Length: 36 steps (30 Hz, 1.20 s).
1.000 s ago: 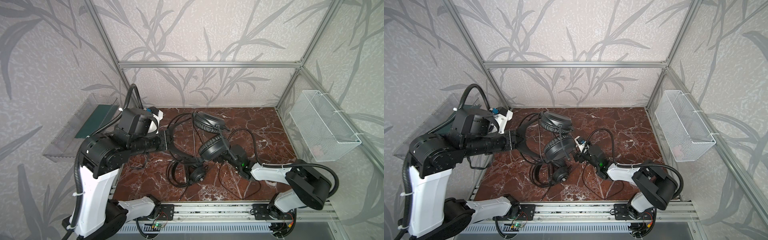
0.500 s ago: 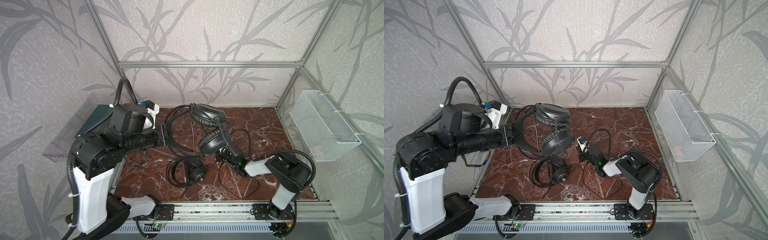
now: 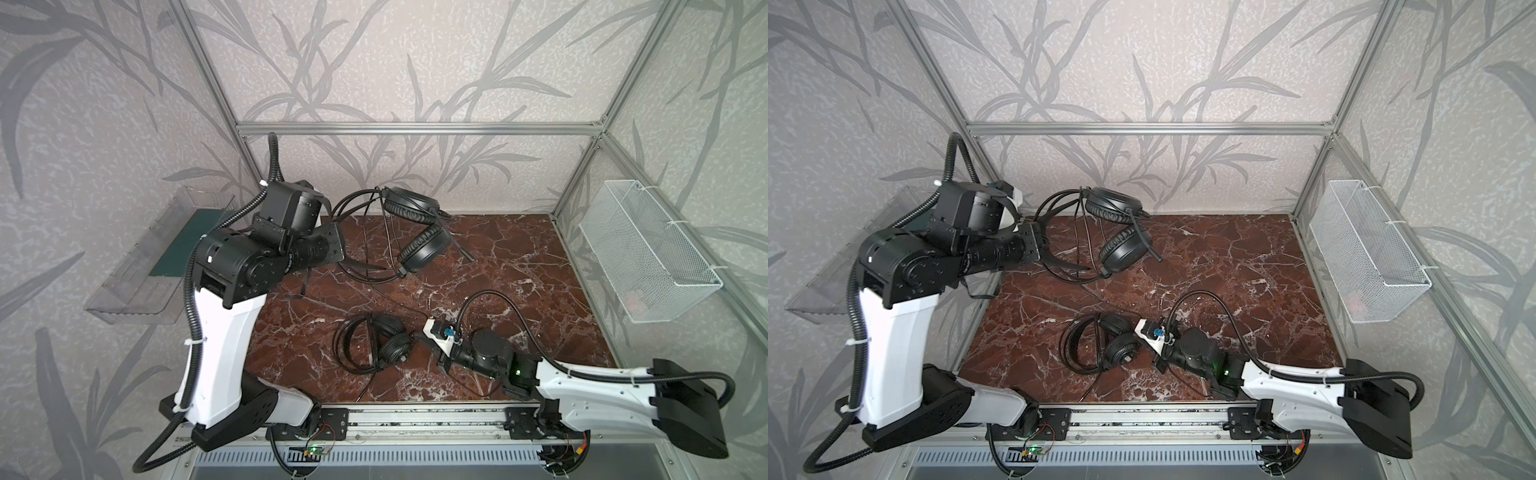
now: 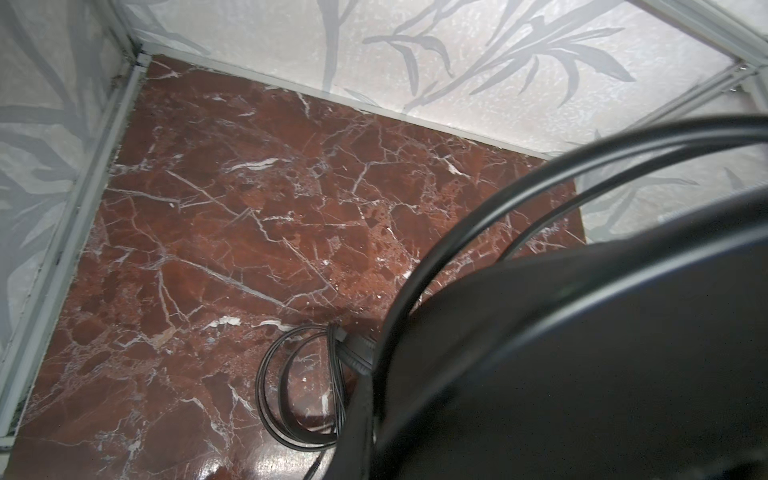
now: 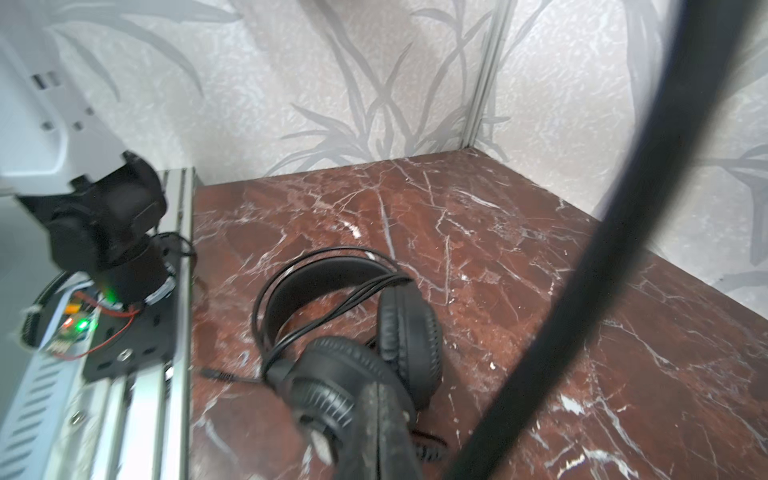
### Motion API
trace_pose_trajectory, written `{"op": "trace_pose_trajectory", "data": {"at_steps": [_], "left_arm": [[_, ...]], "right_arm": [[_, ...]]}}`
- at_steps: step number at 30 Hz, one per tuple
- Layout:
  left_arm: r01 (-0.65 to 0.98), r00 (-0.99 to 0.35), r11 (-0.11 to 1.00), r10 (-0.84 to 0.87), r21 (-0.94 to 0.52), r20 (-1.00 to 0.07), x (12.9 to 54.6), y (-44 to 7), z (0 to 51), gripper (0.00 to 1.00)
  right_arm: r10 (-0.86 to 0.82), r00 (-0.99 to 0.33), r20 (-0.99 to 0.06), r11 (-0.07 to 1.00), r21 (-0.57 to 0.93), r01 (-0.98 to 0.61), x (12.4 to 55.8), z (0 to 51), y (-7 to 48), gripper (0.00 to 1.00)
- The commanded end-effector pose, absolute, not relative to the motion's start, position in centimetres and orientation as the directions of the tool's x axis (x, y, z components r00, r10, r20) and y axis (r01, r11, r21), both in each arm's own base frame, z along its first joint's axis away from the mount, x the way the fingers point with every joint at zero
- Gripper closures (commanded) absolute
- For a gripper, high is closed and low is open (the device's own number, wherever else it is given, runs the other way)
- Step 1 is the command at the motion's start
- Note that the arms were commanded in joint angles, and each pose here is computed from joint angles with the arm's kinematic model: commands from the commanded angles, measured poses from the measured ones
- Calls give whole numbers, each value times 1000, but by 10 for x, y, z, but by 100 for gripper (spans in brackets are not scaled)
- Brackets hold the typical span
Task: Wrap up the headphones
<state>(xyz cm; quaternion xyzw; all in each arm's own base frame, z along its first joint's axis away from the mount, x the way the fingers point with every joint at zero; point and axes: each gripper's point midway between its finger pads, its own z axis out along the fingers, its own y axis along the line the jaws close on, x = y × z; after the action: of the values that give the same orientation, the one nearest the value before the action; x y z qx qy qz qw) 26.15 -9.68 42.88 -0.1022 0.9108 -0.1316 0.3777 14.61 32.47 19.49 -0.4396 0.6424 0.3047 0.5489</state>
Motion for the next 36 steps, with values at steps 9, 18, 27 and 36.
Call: {"op": "trace_pose_trajectory", "data": {"at_steps": [9,18,27,36], "left_arm": [[-259,-726,952,-302,-161,-617,327,-52,364,100],[-242,-808,969,-232,-54,-542,330,-48,300,100],[-98,-905,990,-46,102,-423,289,-70,229,100],[41,-932,985,99,170,-349,246,-79,195,100]], "right_arm": [[-397,136,-908,263,-254,-931,66,239,300,100],[-343,310,-887,181,-386,-905,43,321,317,100],[-403,471,-785,228,-584,-779,79,379,328,100],[-453,444,-773,316,-605,-731,138,407,309,100]]}}
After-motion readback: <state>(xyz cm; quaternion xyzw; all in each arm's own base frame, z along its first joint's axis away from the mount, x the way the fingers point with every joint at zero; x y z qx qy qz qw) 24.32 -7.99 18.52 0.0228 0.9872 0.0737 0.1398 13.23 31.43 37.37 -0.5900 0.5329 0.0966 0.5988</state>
